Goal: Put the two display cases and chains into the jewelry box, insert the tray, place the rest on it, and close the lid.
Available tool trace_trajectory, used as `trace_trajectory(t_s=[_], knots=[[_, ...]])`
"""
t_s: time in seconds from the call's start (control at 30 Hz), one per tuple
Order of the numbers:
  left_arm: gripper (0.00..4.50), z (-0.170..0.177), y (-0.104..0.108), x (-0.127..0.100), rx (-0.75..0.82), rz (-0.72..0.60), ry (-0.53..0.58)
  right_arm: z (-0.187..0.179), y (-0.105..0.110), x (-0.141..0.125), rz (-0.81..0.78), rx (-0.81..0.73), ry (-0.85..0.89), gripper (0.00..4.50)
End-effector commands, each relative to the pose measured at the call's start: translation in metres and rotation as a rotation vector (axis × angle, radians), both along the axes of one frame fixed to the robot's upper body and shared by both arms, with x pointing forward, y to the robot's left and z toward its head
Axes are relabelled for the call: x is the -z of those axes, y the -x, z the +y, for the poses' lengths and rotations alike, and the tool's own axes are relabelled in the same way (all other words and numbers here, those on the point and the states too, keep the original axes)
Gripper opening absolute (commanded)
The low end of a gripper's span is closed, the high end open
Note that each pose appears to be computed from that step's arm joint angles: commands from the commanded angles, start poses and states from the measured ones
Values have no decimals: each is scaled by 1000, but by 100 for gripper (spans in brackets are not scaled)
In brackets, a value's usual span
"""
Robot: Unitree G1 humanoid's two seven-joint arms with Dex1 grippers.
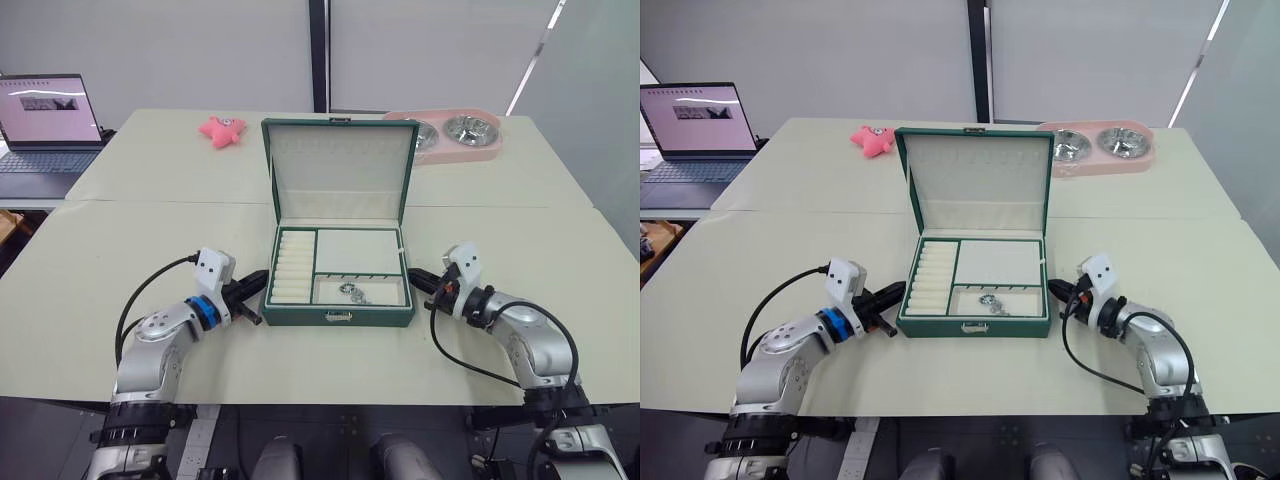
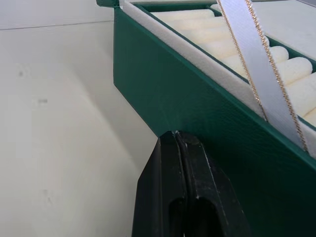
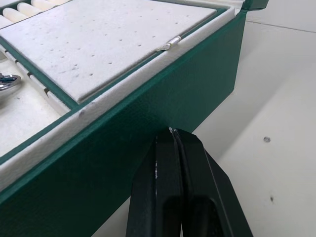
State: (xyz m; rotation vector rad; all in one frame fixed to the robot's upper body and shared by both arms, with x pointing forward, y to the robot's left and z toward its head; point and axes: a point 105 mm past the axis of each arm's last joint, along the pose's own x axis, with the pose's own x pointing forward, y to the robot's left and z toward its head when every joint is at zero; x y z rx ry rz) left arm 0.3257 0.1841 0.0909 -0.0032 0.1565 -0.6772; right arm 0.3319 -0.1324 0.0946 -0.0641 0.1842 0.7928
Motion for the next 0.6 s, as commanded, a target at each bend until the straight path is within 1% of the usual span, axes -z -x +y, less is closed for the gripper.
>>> trace_trajectory(t_s=[0.03, 0.23, 0.43, 0.53, 0.6], knots=[[0, -32, 14, -3, 135, 6, 32, 34, 18, -15, -32, -139, -60, 2], [0, -26, 17, -3, 124, 15, 28, 35, 25, -13, -13, -134, -63, 2], [0, -21, 16, -1, 112, 10, 20, 32, 22, -12, -13, -107, -59, 2], [0, -12, 13, -10, 80, -47, 44, 16, 17, -12, -15, -55, -52, 2], [0, -4, 17, -16, 73, -86, 40, 4, 14, -14, -15, -34, -46, 2]])
